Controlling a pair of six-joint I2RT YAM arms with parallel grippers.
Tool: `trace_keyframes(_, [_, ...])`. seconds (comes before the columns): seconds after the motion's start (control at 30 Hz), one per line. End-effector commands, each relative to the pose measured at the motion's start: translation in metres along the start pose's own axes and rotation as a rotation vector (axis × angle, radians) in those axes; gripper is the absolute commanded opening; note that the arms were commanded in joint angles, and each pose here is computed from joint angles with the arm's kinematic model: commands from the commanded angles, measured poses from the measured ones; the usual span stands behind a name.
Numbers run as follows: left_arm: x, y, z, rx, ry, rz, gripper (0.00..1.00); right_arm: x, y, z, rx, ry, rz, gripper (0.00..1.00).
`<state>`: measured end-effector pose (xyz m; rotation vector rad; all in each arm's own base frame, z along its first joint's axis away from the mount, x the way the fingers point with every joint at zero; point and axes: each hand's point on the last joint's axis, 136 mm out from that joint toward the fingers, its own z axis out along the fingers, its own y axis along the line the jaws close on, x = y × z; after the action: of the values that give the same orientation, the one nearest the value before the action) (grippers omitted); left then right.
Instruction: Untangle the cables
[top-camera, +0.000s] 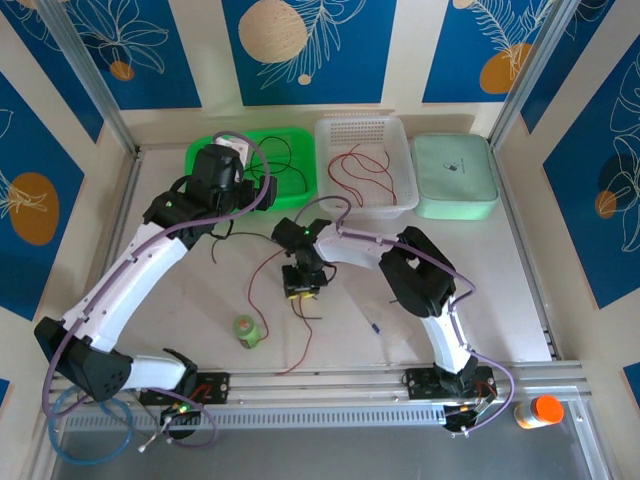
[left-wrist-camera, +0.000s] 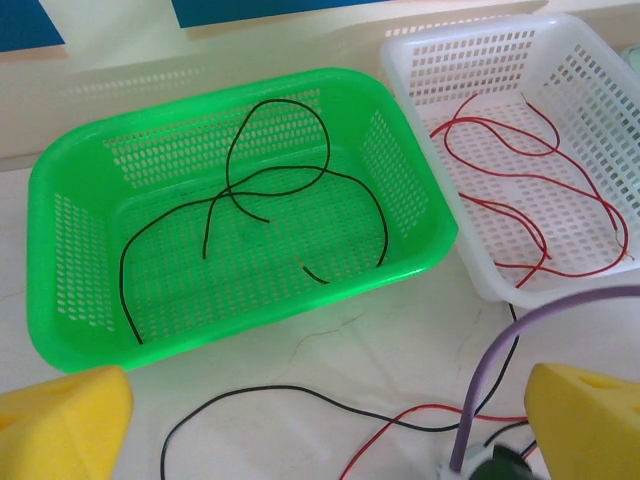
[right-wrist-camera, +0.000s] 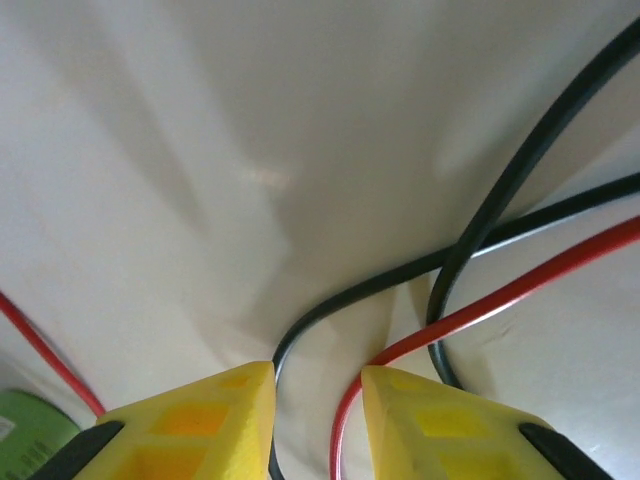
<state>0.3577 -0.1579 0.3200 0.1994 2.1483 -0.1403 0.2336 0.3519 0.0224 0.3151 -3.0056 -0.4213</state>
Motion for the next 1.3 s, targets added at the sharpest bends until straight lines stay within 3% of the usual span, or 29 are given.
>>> trace_keyframes(0.0, [0.001,0.004,0.005,-0.004,0.008,-0.017,1.00,-0.047,-0.013,0.001,-0.011,-0.089,0.019,0.31])
trace_keyframes(0.17, [0.001,0.009,0.002,-0.017,0.007,-0.019,1.00,-0.086,-0.008,-0.007,-0.076,-0.144,0.032,0.29])
trace_keyframes(0.3, [0.000,0.013,-0.002,-0.028,-0.001,-0.020,1.00,-0.093,-0.003,-0.015,-0.076,-0.170,0.027,0.29])
trace_keyframes(0.67, [-0.004,0.008,-0.006,0.014,-0.013,-0.036,1.00,-0.056,0.000,-0.068,0.046,-0.229,-0.001,0.30])
trace_keyframes(1.0, [0.001,0.009,-0.006,0.007,-0.002,-0.031,1.00,-0.032,0.024,-0.032,0.038,-0.112,-0.037,0.30])
trace_keyframes(1.27, [0.000,0.044,-0.024,-0.134,-0.013,-0.042,1.00,-0.028,0.025,0.000,0.080,-0.037,-0.060,0.39])
